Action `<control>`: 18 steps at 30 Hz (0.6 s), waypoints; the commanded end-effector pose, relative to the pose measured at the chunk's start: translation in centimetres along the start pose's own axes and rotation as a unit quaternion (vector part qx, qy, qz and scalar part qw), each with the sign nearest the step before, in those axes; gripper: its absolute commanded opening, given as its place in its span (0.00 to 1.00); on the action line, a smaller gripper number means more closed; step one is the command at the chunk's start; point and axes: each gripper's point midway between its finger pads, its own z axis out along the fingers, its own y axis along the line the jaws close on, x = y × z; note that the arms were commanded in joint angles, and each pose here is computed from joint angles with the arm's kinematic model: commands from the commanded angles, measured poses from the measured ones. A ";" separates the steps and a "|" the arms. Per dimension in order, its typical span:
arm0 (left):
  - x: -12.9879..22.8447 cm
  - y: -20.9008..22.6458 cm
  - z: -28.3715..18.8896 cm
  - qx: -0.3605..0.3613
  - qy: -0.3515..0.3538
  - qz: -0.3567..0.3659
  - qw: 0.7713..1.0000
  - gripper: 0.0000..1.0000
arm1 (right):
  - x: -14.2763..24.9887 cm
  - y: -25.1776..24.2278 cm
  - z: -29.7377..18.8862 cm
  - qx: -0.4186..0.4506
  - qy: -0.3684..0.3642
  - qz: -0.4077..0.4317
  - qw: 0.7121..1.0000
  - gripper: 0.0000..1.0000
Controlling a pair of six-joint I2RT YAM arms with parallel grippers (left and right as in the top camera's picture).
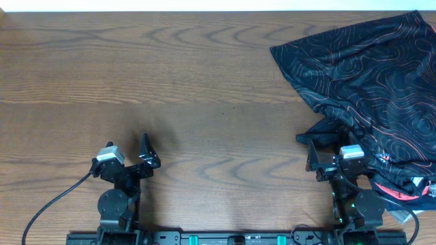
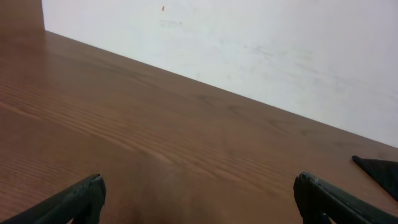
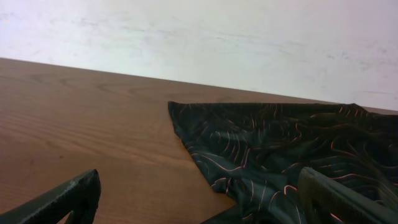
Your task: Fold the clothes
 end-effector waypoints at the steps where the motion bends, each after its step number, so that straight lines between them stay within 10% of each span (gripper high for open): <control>1: 1.7 0.8 0.3 -0.013 0.019 0.009 1.000 0.98 | 0.0 0.1 0.0 -0.002 0.000 -0.008 1.000 0.99; 18: 1.1 1.4 0.3 -0.032 0.004 0.001 0.999 0.98 | -1.1 -2.3 -0.3 0.067 0.046 0.046 0.996 0.99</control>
